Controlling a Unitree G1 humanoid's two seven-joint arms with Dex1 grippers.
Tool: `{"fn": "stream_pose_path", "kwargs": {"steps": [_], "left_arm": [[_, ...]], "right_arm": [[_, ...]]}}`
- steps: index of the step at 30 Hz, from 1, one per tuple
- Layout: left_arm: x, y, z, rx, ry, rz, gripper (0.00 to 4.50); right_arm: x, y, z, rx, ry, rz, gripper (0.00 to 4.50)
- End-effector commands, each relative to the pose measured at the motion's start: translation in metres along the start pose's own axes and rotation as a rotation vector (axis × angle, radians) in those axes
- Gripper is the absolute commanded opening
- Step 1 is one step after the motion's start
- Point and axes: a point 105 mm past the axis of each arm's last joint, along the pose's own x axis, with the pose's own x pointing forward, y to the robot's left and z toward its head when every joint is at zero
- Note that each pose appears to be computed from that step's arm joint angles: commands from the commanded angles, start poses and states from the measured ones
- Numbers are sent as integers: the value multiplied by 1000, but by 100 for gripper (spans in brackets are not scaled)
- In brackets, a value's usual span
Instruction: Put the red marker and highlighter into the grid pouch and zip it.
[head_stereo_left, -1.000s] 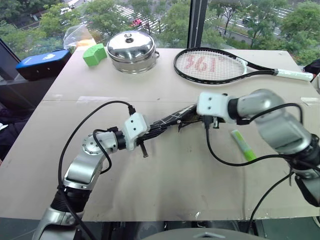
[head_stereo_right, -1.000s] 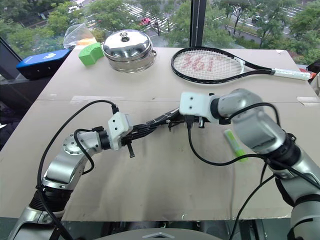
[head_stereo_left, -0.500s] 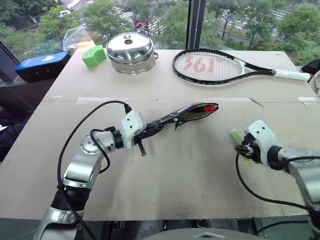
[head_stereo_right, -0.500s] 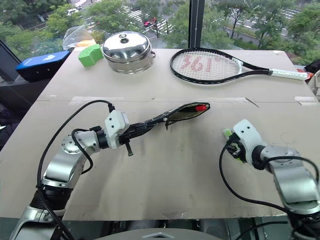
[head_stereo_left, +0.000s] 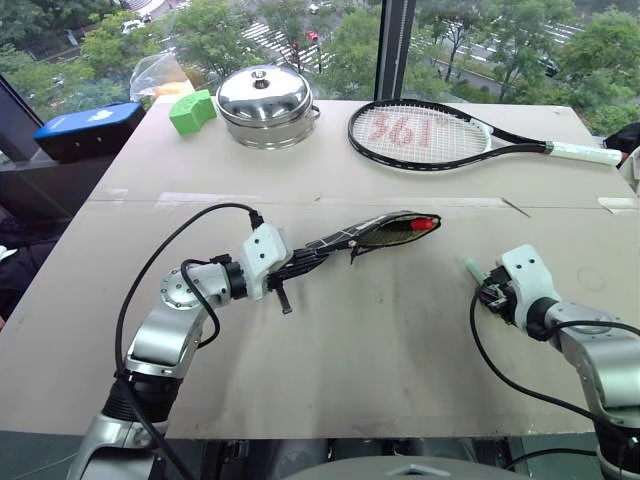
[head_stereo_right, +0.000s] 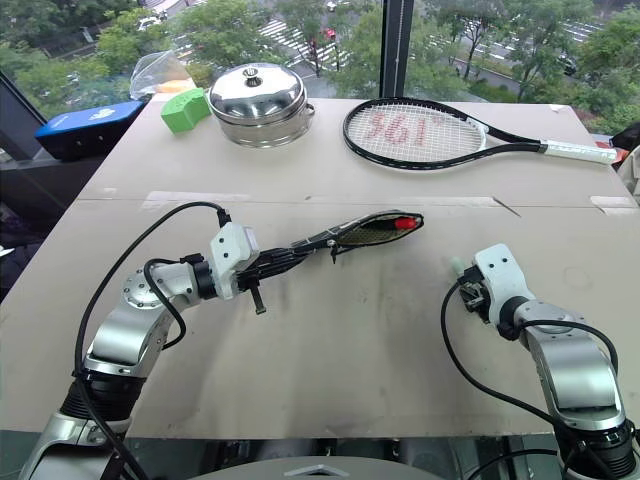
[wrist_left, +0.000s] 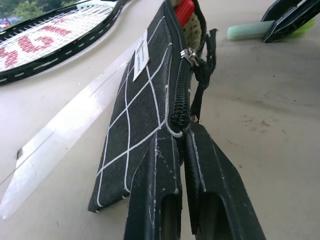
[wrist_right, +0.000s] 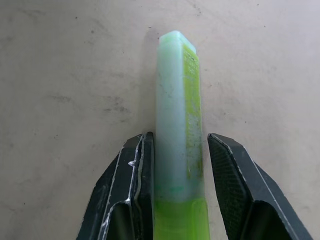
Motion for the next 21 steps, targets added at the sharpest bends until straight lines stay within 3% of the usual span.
{"fn": "stream_pose_path", "kwargs": {"steps": [1, 3, 7, 9, 11, 14, 21], "left_arm": [[1, -3, 14, 52, -39, -9, 0], [1, -3, 14, 49, -39, -8, 0], [1, -5, 14, 45, -40, -8, 0], [1, -5, 14, 44, -40, -10, 0], [2, -5, 14, 45, -40, -12, 0], [3, -5, 16, 50, -41, -17, 0], [8, -7, 22, 58, -58, -28, 0]], "right_arm": [[0, -10, -14, 6, 58, -36, 41], [-3, -11, -8, 0, 34, -32, 18], [-15, -8, 14, -64, -47, 14, 18], [-29, 21, 60, -186, -213, 177, 18], [-39, 37, 86, -301, -292, 247, 18], [-39, 50, 111, -609, -300, 249, 18], [-16, 58, 138, -951, -265, 236, 18]]}}
